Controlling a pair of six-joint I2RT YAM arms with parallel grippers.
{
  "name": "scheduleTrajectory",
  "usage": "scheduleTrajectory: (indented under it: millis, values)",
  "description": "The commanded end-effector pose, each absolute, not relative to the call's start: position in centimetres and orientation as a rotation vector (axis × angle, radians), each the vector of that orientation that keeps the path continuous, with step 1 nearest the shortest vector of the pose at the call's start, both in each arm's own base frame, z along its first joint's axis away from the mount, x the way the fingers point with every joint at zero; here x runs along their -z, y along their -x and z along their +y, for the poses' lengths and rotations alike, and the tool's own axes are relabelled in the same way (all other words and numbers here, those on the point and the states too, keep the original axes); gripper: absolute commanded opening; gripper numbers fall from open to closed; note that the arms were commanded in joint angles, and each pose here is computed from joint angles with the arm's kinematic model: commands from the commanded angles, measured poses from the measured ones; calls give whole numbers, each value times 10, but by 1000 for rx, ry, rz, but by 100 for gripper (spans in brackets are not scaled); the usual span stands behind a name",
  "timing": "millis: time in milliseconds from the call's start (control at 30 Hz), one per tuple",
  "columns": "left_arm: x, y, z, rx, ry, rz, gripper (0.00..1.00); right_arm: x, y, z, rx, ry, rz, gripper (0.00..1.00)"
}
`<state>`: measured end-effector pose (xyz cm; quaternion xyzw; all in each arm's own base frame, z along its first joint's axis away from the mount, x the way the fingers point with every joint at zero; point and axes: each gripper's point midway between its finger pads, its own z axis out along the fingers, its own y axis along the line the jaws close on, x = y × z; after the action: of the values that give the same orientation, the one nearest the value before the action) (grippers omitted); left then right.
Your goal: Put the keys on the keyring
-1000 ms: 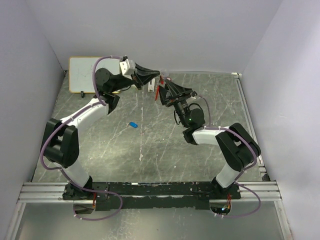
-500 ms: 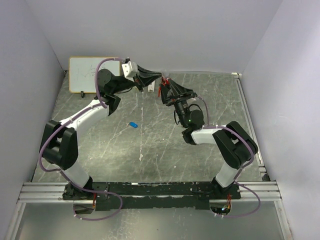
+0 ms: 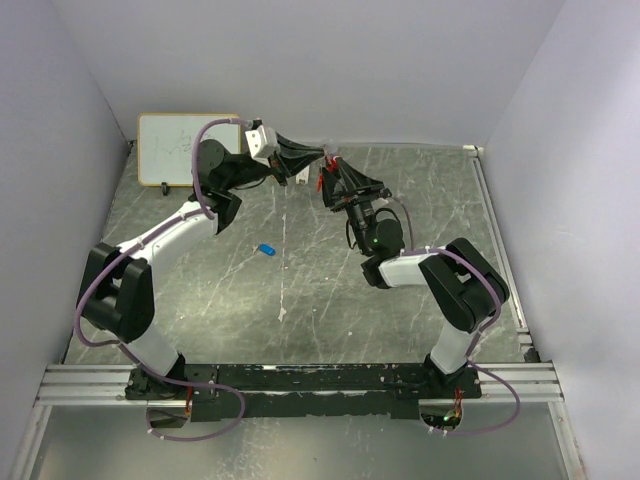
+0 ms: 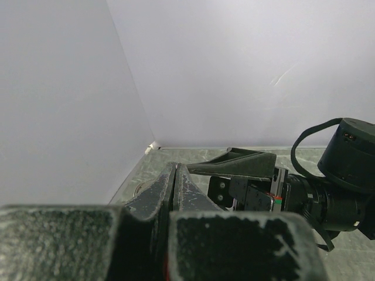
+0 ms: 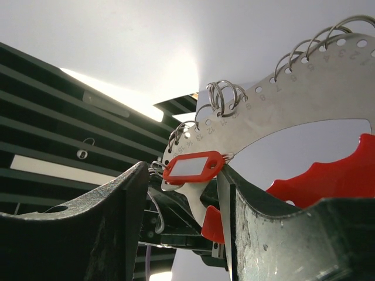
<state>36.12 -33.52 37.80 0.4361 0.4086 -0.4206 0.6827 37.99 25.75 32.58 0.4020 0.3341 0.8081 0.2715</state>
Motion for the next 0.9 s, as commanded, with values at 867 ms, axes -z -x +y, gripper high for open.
scheduleTrajectory:
  millis: [867]
  values:
    - [-384, -355, -333, 904, -976, 913, 7, -368, -366, 229, -2314, -1026, 615, 39]
